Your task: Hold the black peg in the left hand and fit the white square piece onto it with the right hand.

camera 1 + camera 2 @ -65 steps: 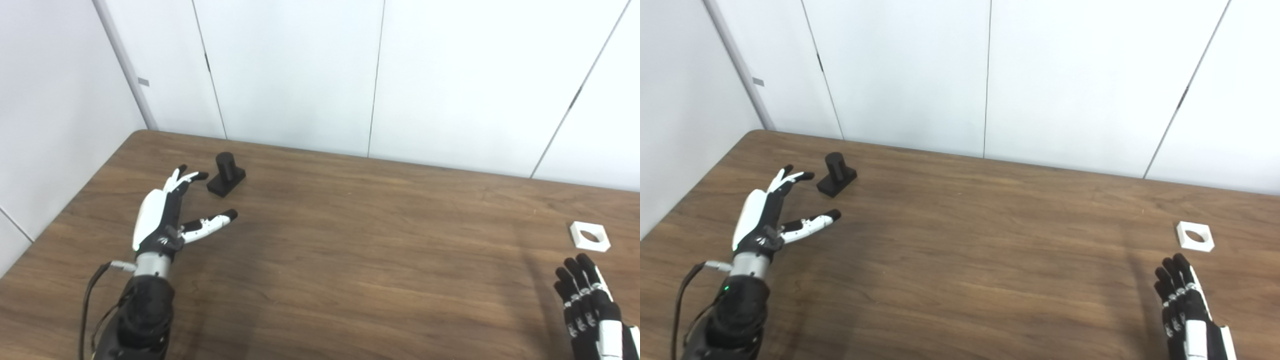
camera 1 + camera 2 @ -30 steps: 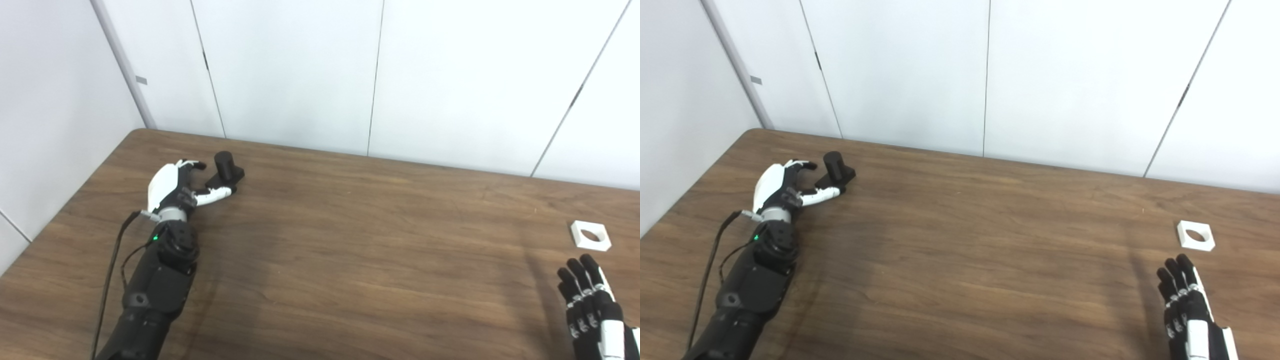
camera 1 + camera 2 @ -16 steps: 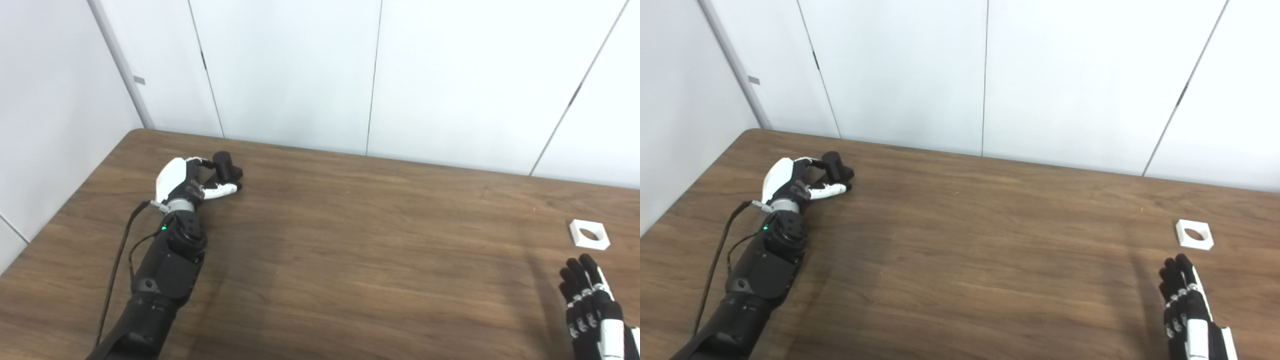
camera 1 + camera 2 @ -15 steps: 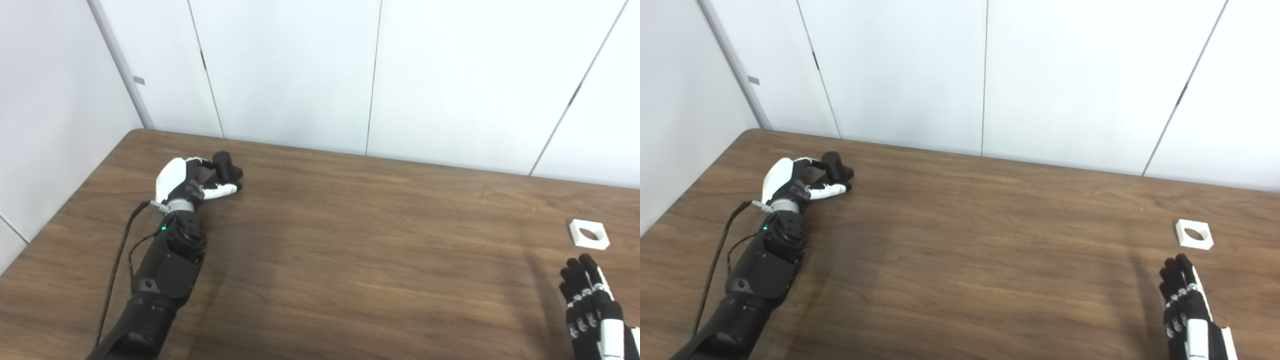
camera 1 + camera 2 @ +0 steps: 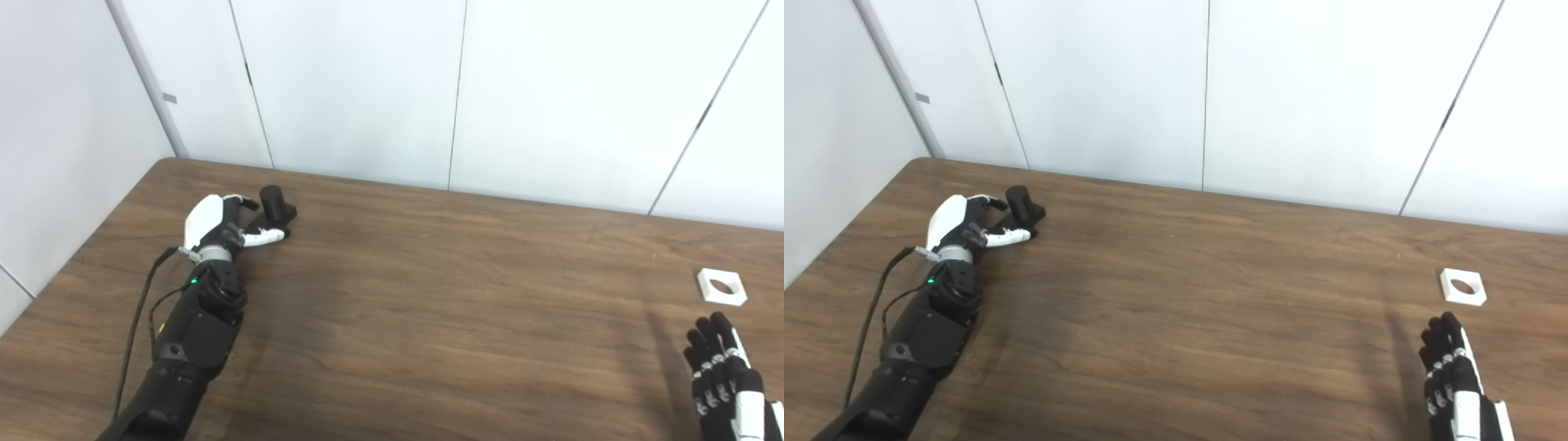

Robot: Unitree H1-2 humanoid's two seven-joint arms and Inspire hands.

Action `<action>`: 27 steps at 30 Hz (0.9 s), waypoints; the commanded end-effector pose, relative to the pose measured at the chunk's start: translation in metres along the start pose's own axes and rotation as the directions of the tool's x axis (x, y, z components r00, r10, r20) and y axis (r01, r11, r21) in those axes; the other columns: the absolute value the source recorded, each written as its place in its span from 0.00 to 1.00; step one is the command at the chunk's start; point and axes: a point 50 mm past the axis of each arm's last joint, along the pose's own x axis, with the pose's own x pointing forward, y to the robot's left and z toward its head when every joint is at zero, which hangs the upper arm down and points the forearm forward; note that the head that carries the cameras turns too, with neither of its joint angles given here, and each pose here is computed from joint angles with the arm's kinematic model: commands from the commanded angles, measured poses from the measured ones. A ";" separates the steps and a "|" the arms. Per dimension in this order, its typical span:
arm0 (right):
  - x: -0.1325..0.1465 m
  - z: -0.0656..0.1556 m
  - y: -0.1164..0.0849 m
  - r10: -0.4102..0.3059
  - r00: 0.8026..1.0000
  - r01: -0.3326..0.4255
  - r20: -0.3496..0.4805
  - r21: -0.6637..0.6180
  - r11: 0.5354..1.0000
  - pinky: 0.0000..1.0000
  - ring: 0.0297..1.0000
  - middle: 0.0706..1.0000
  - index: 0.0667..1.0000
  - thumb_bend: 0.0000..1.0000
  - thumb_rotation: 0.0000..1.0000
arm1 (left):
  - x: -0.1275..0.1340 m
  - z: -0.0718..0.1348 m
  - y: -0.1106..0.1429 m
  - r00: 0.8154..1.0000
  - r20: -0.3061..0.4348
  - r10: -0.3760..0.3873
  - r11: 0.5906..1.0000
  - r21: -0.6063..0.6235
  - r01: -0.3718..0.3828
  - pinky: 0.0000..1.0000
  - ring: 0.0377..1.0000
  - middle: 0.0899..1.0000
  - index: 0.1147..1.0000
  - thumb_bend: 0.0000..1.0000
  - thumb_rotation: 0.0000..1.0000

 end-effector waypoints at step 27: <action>-0.028 -0.006 -0.005 -0.023 0.998 0.022 -0.056 -0.020 1.000 0.99 0.95 0.95 0.96 0.51 0.93 | 0.003 0.003 0.010 0.999 0.030 0.042 0.999 -0.002 -0.042 0.89 0.93 0.87 0.62 0.86 0.25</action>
